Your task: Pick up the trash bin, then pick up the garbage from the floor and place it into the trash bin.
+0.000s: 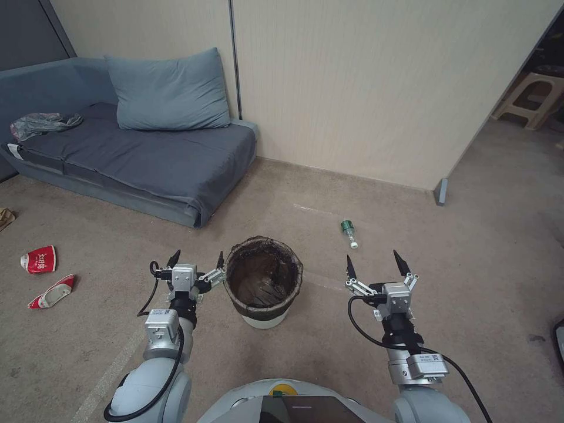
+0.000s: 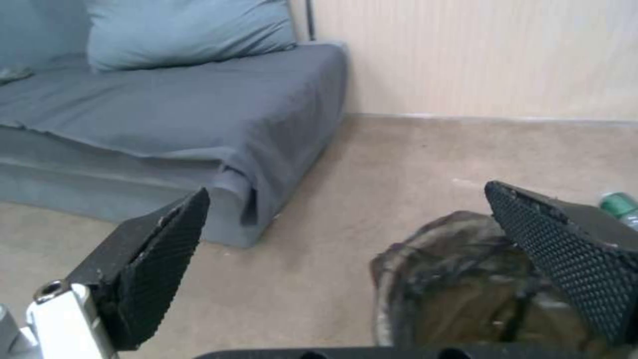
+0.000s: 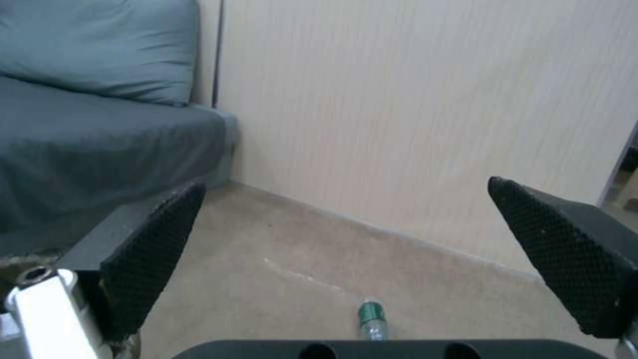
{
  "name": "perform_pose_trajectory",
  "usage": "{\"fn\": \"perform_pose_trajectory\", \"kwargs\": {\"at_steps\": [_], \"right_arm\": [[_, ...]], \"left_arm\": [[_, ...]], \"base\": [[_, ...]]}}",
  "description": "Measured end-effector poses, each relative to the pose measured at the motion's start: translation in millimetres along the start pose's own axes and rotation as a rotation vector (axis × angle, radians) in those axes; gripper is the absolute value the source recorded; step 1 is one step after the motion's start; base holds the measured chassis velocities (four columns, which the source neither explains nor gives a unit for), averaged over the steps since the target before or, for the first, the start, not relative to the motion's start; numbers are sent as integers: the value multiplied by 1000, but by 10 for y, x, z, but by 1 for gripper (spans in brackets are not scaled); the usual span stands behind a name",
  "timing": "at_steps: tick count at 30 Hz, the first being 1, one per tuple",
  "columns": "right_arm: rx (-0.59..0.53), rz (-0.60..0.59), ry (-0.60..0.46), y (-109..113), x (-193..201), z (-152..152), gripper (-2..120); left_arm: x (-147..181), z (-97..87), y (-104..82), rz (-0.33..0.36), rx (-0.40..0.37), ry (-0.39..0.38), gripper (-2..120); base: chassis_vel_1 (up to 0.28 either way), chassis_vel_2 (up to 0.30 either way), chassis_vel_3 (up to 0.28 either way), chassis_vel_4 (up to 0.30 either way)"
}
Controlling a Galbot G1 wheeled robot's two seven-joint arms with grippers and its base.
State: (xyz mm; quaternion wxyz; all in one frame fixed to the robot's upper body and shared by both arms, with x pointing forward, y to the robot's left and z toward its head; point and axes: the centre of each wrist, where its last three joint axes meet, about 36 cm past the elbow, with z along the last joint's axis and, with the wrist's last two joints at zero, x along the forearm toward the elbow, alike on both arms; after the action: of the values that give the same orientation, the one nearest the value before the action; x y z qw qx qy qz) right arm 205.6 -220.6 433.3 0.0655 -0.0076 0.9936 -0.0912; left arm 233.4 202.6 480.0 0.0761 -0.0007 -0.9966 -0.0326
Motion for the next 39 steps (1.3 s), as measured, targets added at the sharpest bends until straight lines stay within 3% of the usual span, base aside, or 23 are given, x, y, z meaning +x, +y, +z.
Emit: {"fn": "perform_pose_trajectory", "kwargs": {"at_steps": [5, 9, 11, 22, 25, 30, 33, 39], "right_arm": [[42, -2, -16, 10, 8, 41, 100], [45, -2, -17, 11, 8, 44, 100], [45, -2, -18, 11, 8, 44, 100], [45, -2, -17, 16, 9, 49, 100], [45, -2, -16, 18, 9, 52, 100], [44, -2, -15, 22, 9, 57, 100], [42, -3, -13, 31, 10, 66, 100], [27, -8, -1, 93, 12, 119, 100]], "left_arm": [[33, -65, -23, 38, 54, 26, 100], [49, -129, -17, 63, 114, 92, 100], [38, -196, 7, 81, 163, 170, 100], [-51, -235, 94, 73, 170, 255, 100], [-225, -136, 127, 70, 189, 322, 100], [-368, -4, 156, 76, 204, 351, 100], [-475, 43, 188, 121, 256, 364, 100], [-581, 124, 217, 148, 259, 379, 100]], "base": [[24, -7, -11, 10], [0, 0, 0, 0], [0, 0, 0, 0], [0, 0, 0, 0], [0, 0, 0, 0], [0, 0, 0, 0], [0, 0, 0, 0], [0, 0, 0, 0]]}}
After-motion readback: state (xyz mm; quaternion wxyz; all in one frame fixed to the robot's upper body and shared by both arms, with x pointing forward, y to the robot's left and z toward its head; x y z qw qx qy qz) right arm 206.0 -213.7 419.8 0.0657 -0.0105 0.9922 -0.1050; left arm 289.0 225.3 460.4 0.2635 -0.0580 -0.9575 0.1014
